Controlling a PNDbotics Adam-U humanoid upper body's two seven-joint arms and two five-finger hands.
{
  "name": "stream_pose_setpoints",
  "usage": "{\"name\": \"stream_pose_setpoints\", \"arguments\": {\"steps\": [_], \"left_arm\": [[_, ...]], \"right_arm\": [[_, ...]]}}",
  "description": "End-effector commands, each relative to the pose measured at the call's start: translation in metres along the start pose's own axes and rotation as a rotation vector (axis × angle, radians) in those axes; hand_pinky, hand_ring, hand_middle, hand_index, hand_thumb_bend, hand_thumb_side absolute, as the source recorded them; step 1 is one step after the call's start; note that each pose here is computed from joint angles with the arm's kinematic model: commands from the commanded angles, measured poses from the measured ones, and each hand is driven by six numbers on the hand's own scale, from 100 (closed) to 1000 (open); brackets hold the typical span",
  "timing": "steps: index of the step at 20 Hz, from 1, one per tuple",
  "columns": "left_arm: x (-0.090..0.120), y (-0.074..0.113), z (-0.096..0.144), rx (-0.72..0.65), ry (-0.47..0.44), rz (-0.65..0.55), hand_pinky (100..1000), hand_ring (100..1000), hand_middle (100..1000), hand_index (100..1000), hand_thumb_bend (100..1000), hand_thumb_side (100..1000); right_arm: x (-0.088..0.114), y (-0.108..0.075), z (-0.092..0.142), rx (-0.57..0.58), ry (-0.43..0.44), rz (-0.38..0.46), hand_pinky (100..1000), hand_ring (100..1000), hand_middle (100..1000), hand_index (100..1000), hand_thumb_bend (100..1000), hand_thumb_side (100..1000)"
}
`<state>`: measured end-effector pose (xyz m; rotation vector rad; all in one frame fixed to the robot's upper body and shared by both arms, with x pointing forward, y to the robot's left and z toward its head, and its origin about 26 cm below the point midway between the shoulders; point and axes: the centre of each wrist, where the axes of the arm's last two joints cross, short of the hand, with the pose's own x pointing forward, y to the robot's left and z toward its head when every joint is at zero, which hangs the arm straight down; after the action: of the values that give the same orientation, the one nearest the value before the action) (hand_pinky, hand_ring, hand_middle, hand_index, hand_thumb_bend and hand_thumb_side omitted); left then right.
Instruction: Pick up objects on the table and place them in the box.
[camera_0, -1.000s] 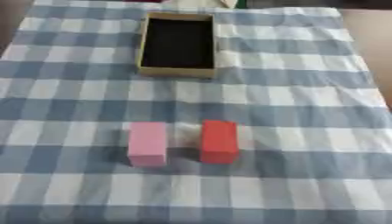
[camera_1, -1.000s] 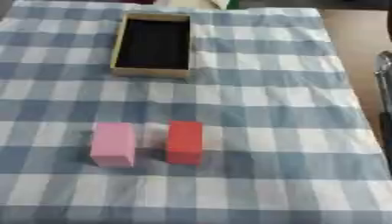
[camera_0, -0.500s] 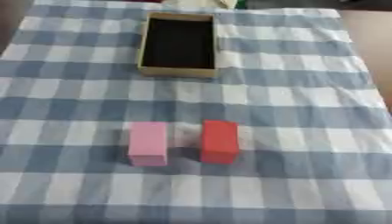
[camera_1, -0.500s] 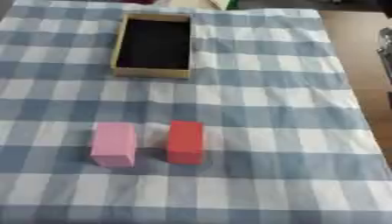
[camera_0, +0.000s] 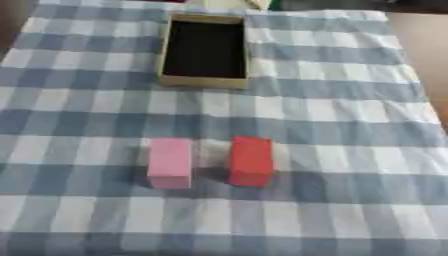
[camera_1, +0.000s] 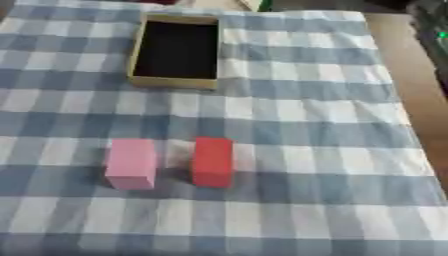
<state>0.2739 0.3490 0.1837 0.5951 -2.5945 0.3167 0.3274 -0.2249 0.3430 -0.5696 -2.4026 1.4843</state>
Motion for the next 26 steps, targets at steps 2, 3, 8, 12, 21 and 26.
{"name": "stream_pose_setpoints", "arguments": {"steps": [2,3,8,12,21,26], "left_arm": [[0.006,0.001,-0.008,-0.029,-0.032,-0.005,641,546,560,794,112,930],[0.006,0.001,-0.007,-0.030,-0.031,-0.006,641,546,560,794,111,930],[0.006,0.001,-0.007,-0.034,-0.028,-0.005,641,546,560,794,110,931],[0.006,0.001,-0.007,-0.037,-0.026,-0.004,641,545,560,794,110,930],[0.006,0.000,-0.007,-0.043,-0.024,0.001,641,545,561,793,110,930],[0.006,0.000,-0.007,-0.047,-0.023,0.002,642,545,561,793,110,930]], "right_arm": [[0.005,-0.004,-0.015,0.119,-0.022,0.057,838,846,660,818,100,941],[0.007,-0.002,-0.019,0.142,-0.028,0.057,838,847,662,818,100,938],[0.014,0.008,-0.039,0.245,-0.058,0.036,839,849,672,819,100,925],[0.018,0.015,-0.050,0.298,-0.080,0.034,839,851,681,822,100,919],[0.018,0.038,-0.064,0.432,-0.112,-0.009,843,857,696,829,100,889],[0.017,0.044,-0.061,0.500,-0.137,-0.019,845,860,707,834,100,863]]}}
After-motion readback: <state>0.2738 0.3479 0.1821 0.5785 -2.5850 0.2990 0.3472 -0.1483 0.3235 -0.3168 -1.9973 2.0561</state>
